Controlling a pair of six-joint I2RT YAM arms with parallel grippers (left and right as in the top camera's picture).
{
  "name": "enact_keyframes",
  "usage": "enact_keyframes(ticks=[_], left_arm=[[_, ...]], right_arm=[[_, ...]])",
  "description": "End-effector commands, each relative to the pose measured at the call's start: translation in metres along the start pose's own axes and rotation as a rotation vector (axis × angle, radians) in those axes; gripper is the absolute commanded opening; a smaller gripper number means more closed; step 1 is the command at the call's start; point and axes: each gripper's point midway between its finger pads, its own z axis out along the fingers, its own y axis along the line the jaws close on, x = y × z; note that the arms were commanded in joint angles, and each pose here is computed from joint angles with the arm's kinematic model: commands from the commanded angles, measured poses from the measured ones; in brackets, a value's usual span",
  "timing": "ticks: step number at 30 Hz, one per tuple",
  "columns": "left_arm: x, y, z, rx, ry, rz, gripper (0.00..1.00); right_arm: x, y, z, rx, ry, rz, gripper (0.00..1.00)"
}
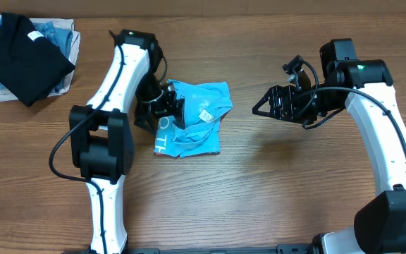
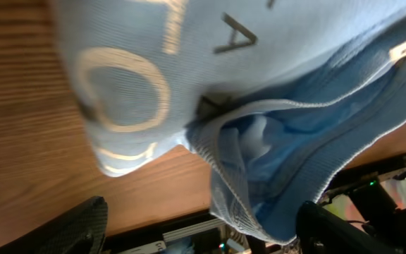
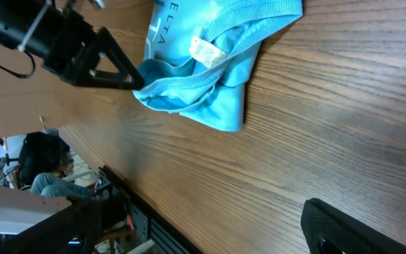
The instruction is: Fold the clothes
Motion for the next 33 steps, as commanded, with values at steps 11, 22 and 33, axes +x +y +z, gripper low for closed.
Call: enact_keyframes(ticks=[11, 22, 33], left_arm=[[-0.007, -0.039, 0.012, 0.025, -0.053, 0.078, 0.41], [0.019, -0.069, 0.026, 0.033, 0.028, 0.12, 0.06], [0.038, -0.117, 0.053, 0.016, 0.048, 0.226, 0.1]], right_arm=[[0.0, 0.0, 0.0, -0.001, -0.003, 0.019, 0.95], [-0.006, -0.017, -0.001, 0.1, -0.029, 0.107, 0.92], [-0.017, -0.041, -0.008, 0.208, -0.098, 0.268, 0.92]])
